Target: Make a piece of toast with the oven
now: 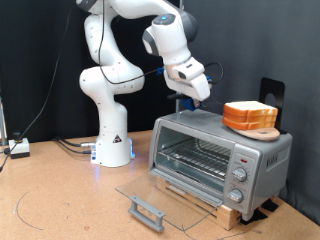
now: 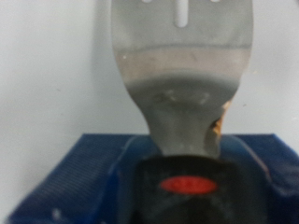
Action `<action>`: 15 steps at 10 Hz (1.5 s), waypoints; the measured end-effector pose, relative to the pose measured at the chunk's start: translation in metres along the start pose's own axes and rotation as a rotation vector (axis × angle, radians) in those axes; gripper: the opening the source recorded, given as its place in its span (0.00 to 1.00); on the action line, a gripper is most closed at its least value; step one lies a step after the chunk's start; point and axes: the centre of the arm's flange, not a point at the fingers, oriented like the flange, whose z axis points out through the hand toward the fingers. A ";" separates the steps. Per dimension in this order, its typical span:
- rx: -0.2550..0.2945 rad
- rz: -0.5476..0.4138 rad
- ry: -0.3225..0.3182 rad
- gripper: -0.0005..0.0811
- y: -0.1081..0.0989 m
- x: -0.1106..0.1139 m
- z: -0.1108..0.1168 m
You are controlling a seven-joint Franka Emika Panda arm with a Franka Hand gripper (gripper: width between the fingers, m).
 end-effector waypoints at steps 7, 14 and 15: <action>-0.135 0.151 0.182 0.49 0.028 -0.018 -0.048; -0.160 0.439 0.175 0.49 0.085 -0.097 -0.088; -0.139 0.430 0.176 0.49 0.088 -0.106 -0.092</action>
